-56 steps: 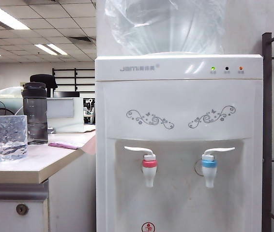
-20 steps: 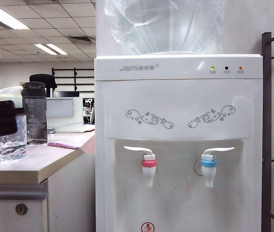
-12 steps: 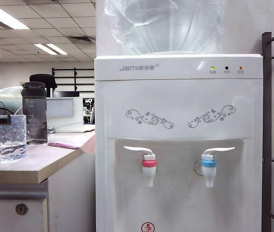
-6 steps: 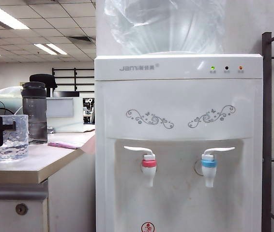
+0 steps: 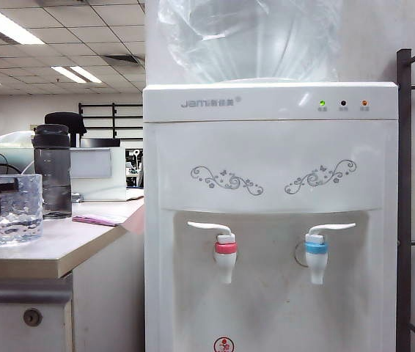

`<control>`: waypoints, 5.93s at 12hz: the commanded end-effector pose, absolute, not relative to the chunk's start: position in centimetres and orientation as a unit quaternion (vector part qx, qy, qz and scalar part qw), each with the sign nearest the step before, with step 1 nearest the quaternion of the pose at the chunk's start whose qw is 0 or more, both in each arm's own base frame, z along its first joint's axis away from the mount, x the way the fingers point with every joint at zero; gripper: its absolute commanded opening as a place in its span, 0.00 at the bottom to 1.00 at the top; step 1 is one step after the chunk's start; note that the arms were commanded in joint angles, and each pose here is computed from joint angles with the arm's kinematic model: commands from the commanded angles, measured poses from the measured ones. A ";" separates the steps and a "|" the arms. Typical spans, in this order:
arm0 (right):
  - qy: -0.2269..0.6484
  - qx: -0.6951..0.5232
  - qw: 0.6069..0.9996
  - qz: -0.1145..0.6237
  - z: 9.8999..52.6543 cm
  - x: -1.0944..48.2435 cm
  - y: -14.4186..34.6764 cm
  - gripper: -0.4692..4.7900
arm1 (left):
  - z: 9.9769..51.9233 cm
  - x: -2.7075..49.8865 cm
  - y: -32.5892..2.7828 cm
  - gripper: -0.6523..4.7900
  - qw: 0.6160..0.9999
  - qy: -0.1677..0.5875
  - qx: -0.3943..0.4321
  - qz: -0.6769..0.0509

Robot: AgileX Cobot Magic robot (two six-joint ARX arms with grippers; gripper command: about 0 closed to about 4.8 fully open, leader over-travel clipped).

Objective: Pick up the plastic mug from the left desk, go to the cold water outlet of the water dispenser, press the vertical switch to get some water, then put the mug back on the desk.

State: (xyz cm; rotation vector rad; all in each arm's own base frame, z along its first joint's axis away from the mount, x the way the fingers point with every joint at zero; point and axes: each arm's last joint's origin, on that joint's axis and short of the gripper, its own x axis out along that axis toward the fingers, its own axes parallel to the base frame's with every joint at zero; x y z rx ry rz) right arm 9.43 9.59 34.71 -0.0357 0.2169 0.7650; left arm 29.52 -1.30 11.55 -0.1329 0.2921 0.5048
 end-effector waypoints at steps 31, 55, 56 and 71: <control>0.100 -0.017 0.924 0.368 34.9 9.4 9.5 0.09 | 26.8 23.7 -2.9 0.11 0.978 -0.006 -0.095 -0.184; 0.067 -0.009 0.959 0.275 35.6 7.5 6.7 0.09 | 10.9 19.2 -25.0 0.11 0.907 0.103 -0.008 -0.408; 0.067 -0.009 0.959 0.275 35.6 7.5 6.7 0.09 | 10.6 19.0 -25.1 0.11 0.911 0.106 -0.005 -0.399; 0.076 -0.015 0.959 0.274 35.4 7.5 6.7 0.09 | 8.5 21.3 -28.7 0.11 0.924 0.117 -0.037 -0.363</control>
